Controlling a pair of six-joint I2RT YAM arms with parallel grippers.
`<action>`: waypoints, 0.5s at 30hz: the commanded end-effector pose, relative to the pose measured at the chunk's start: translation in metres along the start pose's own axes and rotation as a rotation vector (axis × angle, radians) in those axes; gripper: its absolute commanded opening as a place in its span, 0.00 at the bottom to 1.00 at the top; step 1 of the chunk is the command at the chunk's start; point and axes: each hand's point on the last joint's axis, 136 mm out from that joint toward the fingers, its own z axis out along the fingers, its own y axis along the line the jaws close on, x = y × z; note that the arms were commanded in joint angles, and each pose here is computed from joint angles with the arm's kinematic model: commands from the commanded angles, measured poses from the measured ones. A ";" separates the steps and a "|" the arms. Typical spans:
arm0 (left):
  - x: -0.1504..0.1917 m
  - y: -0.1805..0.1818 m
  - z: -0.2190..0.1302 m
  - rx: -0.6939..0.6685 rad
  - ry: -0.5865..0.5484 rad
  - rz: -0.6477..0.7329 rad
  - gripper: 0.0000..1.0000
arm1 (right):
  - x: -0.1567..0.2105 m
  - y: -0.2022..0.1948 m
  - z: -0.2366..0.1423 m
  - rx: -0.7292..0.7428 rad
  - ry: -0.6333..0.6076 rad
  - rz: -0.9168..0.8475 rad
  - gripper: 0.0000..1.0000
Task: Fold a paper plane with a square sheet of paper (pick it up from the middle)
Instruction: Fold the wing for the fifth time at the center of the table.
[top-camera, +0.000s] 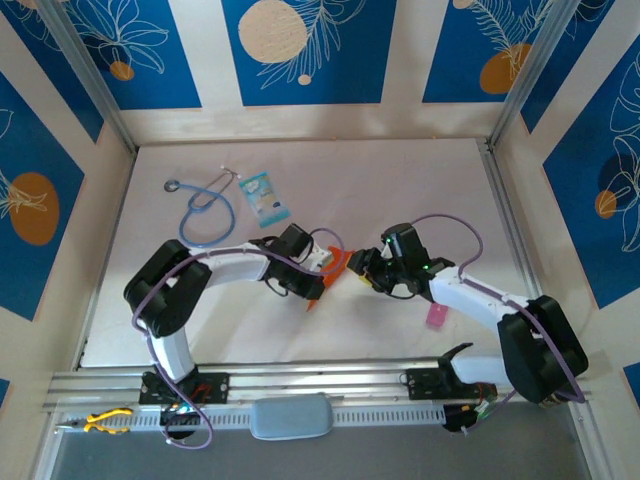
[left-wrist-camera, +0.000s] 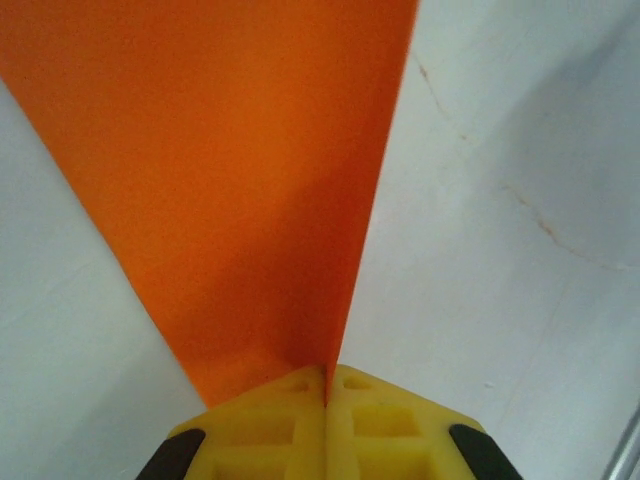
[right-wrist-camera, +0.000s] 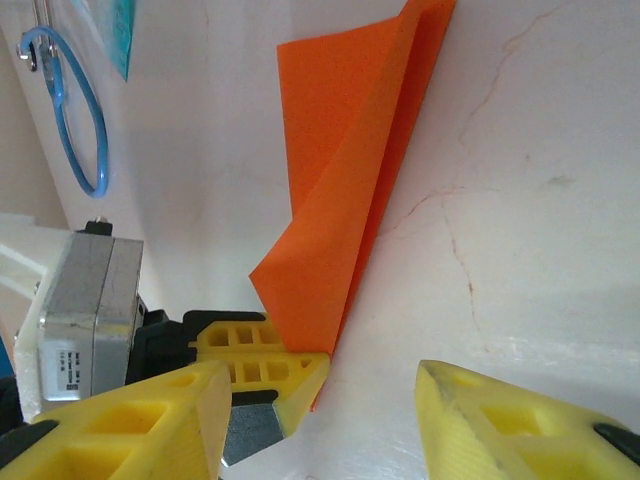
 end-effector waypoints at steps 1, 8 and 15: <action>-0.014 -0.011 0.001 0.100 -0.015 -0.033 0.02 | 0.010 -0.002 0.007 -0.015 0.045 -0.028 0.50; -0.017 -0.015 0.004 0.179 -0.026 -0.095 0.02 | 0.015 -0.001 0.017 -0.027 0.068 -0.062 0.40; -0.022 -0.020 0.009 0.268 -0.054 -0.173 0.00 | 0.011 -0.002 0.024 -0.022 0.025 -0.089 0.26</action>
